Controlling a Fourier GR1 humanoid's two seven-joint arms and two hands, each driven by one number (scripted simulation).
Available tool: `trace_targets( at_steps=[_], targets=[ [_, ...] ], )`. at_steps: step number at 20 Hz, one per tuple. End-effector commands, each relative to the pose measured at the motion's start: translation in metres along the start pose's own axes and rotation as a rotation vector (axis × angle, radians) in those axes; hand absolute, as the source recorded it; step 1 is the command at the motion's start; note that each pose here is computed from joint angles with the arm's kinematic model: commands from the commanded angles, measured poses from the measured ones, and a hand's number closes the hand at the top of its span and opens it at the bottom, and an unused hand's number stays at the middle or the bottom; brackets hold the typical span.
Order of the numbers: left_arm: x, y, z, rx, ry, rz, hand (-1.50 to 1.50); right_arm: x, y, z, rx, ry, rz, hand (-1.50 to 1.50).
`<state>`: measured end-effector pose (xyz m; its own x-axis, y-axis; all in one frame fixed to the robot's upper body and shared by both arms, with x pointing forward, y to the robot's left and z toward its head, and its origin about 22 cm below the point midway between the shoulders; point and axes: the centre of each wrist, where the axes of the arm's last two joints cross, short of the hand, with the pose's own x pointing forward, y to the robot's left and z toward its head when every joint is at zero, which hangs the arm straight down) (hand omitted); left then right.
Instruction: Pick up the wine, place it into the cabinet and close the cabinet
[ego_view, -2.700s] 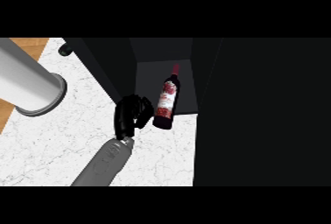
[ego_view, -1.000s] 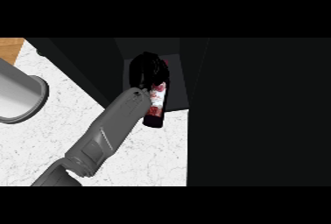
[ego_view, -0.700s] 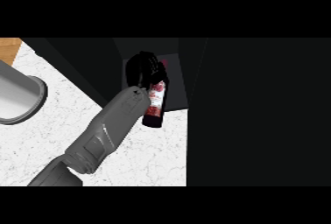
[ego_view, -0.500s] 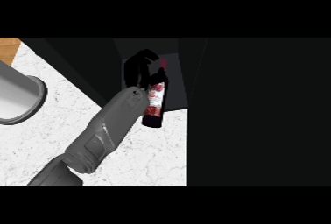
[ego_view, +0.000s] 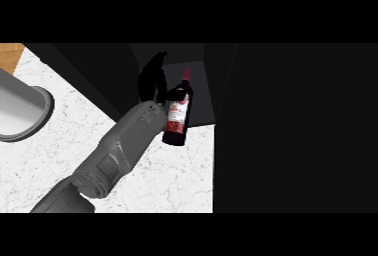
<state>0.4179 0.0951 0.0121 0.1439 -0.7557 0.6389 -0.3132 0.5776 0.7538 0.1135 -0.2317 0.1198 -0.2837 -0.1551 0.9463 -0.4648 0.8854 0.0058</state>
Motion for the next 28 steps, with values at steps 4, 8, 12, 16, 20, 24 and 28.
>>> trace_targets(
  at_steps=[4, 8, 12, 16, 20, 24, 28],
  targets=[
    [0.01, 0.002, 0.0, 0.011, -0.032, 0.122, -1.5, 0.011, 0.006, -0.001, -0.009, -0.041, -0.046, -1.5],
    [0.009, 0.0, 0.005, 0.006, -0.043, 0.215, -1.5, 0.023, 0.009, 0.003, 0.012, -0.041, -0.042, -1.5],
    [0.021, 0.005, 0.004, 0.018, -0.097, 0.314, -1.5, 0.009, 0.003, 0.0, 0.006, -0.015, -0.042, -1.5],
    [0.01, 0.003, 0.009, 0.058, -0.089, 0.388, -1.5, 0.015, 0.012, -0.002, -0.006, -0.031, -0.045, -1.5],
    [0.014, 0.006, 0.011, 0.093, -0.102, 0.487, -1.5, 0.03, 0.017, 0.006, -0.003, -0.029, -0.032, -1.5],
    [0.02, 0.013, 0.006, 0.118, -0.104, 0.58, -1.5, 0.028, 0.013, 0.009, -0.012, -0.019, -0.016, -1.5],
    [0.019, 0.012, 0.016, 0.069, -0.135, 0.688, -1.5, 0.022, 0.014, 0.006, -0.033, -0.009, -0.037, -1.5]
  ],
)
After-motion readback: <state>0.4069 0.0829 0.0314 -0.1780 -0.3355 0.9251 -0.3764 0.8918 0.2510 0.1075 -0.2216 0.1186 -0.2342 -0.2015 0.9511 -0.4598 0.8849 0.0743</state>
